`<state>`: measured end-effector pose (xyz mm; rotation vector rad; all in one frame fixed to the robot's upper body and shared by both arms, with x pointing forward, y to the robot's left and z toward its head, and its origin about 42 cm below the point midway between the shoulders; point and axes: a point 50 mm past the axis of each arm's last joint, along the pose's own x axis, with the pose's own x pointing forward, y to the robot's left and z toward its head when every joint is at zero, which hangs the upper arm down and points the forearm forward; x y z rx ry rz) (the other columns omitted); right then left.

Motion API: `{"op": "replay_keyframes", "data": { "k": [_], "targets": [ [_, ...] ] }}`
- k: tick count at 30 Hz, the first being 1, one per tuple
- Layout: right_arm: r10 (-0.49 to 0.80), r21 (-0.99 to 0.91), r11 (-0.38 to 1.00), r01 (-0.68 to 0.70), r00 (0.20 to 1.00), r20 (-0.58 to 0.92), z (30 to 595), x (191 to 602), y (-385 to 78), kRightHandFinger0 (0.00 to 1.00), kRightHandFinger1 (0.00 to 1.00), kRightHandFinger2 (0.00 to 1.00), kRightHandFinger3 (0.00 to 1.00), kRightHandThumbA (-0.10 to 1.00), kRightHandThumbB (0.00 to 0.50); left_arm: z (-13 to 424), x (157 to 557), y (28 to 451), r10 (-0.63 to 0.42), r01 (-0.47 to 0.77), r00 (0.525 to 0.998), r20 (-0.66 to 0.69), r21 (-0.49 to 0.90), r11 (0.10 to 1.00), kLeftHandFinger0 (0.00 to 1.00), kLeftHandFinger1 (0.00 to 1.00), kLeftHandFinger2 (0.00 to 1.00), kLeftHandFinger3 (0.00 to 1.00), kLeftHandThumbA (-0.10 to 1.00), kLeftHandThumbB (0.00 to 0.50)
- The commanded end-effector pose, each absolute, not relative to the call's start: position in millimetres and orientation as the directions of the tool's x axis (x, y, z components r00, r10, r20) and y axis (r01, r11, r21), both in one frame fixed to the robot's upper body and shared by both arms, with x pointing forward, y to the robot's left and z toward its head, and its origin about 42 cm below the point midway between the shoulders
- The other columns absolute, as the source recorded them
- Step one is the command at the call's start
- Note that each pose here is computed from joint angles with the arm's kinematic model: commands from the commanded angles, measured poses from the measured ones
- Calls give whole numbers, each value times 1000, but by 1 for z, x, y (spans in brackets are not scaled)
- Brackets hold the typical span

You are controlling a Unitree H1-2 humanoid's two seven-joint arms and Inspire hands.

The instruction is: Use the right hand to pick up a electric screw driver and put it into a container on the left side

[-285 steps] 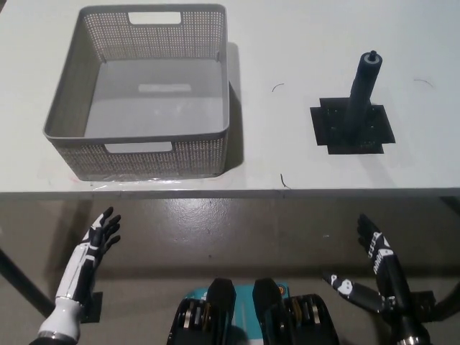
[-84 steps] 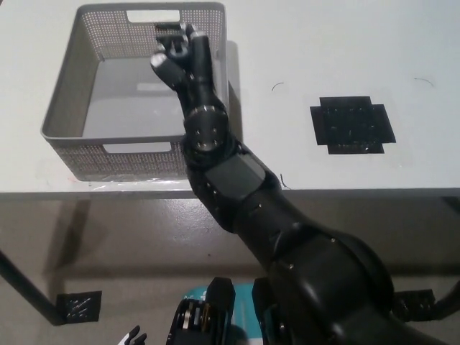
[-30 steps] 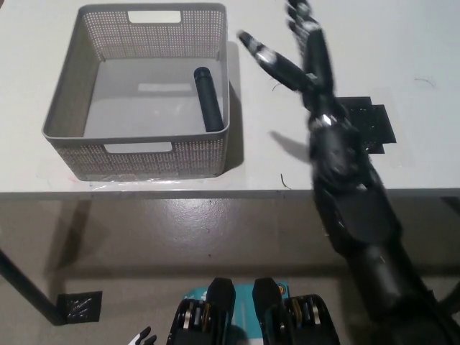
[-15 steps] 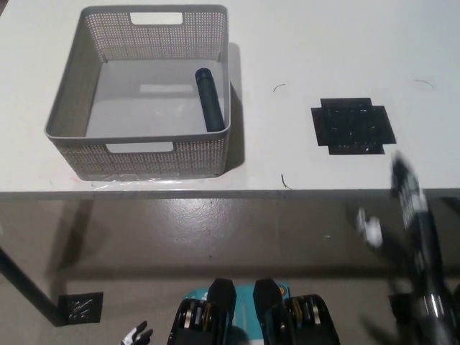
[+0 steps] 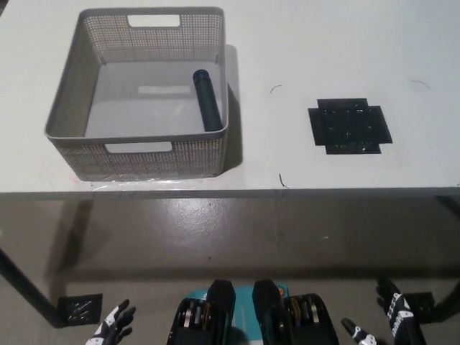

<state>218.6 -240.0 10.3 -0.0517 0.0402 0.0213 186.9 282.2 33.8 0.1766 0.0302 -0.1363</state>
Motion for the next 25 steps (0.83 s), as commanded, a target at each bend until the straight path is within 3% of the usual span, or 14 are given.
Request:
{"op": "replay_keyframes", "data": {
  "k": [1,3,5,7,11,25],
  "targets": [
    [57,40,997,-58,997,43,15,238,-243,1000,1000,1000,1000,932,483,45,197,289,-109,106,994,11,168,980,1000,1000,1000,1000,1000,190],
    [61,60,996,-64,997,37,14,242,-243,1000,1000,1000,1000,944,491,45,201,290,-101,98,995,16,156,983,1000,1000,1000,1000,1000,208],
    [82,10,997,-82,996,40,14,249,-243,1000,1000,1000,1000,968,460,45,205,292,-88,83,996,29,152,985,1000,1000,1000,1000,1000,210],
    [93,-2,996,-93,995,37,14,252,-242,1000,1000,1000,1000,955,472,44,207,294,-82,77,996,28,165,983,1000,1000,1000,1000,1000,204],
    [102,-12,995,-102,994,31,12,259,-240,1000,1000,1000,1000,935,439,42,211,297,-80,75,997,24,171,982,1000,1000,1000,1000,1000,184],
    [97,-19,995,-96,994,44,16,270,-239,1000,1000,1000,1000,948,441,48,221,297,-89,81,995,36,175,981,1000,1000,1000,1000,1000,202]
  ]
}}
